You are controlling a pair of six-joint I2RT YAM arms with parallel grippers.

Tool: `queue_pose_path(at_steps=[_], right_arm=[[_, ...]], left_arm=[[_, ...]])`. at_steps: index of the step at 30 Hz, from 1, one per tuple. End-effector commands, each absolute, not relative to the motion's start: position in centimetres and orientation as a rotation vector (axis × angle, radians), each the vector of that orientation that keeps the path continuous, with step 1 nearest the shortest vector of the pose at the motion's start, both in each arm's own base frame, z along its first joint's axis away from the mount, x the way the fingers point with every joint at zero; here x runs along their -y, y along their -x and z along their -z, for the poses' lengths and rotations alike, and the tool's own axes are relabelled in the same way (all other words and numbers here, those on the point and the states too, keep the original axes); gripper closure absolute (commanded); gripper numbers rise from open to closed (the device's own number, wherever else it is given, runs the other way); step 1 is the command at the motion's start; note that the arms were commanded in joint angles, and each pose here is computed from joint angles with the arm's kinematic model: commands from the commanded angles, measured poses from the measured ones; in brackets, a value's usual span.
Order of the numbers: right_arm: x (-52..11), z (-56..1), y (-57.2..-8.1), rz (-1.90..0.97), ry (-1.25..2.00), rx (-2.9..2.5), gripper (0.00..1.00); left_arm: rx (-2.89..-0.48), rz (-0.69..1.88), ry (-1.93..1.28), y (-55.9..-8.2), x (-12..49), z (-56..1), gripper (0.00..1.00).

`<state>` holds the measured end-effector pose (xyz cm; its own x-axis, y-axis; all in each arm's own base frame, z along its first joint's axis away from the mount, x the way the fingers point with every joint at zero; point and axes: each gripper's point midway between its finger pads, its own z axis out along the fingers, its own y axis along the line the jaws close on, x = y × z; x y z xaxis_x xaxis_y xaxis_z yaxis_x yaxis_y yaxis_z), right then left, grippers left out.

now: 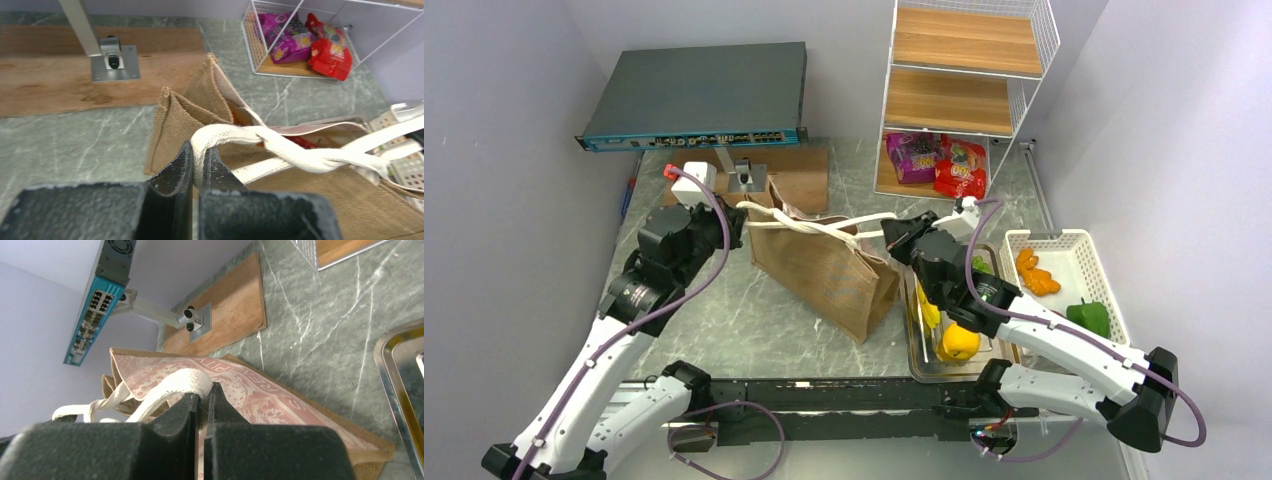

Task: Place the food into the grocery bag and tie it
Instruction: Tie the grocery bag at the center of the board.

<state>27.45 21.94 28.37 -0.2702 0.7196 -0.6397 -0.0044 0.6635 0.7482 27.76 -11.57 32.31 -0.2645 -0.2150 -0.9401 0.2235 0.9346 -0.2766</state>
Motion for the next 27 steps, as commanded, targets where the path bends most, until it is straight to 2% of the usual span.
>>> queue_pose_path(at_steps=[1, 15, 27], right_arm=[[-14.5, -29.2, -28.5, -0.545, -0.864, -1.533, 1.0], [-9.5, -25.2, -26.8, -0.358, -1.016, -1.488, 1.0], [-7.9, -23.8, -26.7, -0.33, -1.034, -1.491, 1.0]], left_arm=[[-1.609, 0.009, 0.184, -28.6, 3.0, -35.3, 1.0], [-1.635, -0.132, 0.246, -28.6, -0.2, -32.7, 1.0], [-1.656, -0.246, 0.311, -28.2, -2.4, -32.0, 1.0]])
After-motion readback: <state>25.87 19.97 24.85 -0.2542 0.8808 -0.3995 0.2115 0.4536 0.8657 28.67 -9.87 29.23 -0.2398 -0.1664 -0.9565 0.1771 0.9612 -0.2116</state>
